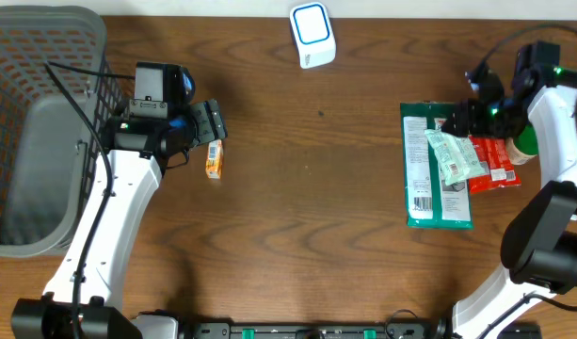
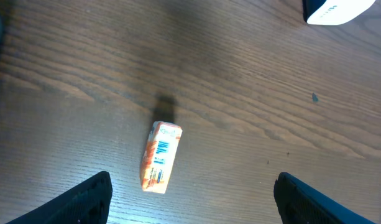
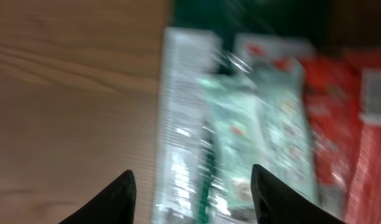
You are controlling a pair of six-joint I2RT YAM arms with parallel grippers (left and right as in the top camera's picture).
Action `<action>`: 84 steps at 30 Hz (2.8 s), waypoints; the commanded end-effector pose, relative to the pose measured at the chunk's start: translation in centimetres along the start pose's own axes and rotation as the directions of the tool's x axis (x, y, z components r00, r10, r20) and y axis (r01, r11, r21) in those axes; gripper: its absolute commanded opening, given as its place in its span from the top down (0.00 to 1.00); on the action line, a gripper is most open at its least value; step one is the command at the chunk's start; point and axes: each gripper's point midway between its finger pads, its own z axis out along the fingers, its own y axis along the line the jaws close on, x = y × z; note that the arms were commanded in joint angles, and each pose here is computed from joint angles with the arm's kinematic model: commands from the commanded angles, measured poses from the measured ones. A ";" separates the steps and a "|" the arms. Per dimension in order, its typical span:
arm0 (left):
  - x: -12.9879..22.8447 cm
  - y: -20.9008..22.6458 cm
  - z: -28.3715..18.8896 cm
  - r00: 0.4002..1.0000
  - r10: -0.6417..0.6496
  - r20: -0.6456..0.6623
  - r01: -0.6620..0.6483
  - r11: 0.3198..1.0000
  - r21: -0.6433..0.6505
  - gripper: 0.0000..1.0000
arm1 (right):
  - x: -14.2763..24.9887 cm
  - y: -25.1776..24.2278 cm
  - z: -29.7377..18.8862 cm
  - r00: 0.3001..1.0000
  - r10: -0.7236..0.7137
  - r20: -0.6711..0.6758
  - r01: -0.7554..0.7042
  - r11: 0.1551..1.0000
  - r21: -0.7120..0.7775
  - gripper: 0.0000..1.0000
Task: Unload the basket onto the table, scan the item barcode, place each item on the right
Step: 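Open the right gripper, release the wipes pack and move left, then close the left gripper on the small orange box, then carry the orange box right to mid-table and open the left gripper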
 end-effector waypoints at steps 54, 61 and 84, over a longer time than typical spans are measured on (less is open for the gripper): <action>8.2 4.8 12.2 0.922 0.022 -0.386 -0.091 0.983 -0.160 0.69 | 5.0 18.5 12.1 0.978 -0.181 -0.102 0.170 0.979 -0.108 0.01; 8.5 1.4 10.7 0.918 0.009 -0.396 -0.038 0.997 -0.067 0.77 | 5.1 15.4 11.6 0.984 -0.122 -0.128 0.117 0.992 -0.040 0.01; 15.2 -14.7 11.8 0.976 0.158 -0.149 -0.168 0.984 -0.061 0.76 | 5.3 9.2 9.7 0.987 0.005 -0.162 -0.004 1.000 0.007 0.01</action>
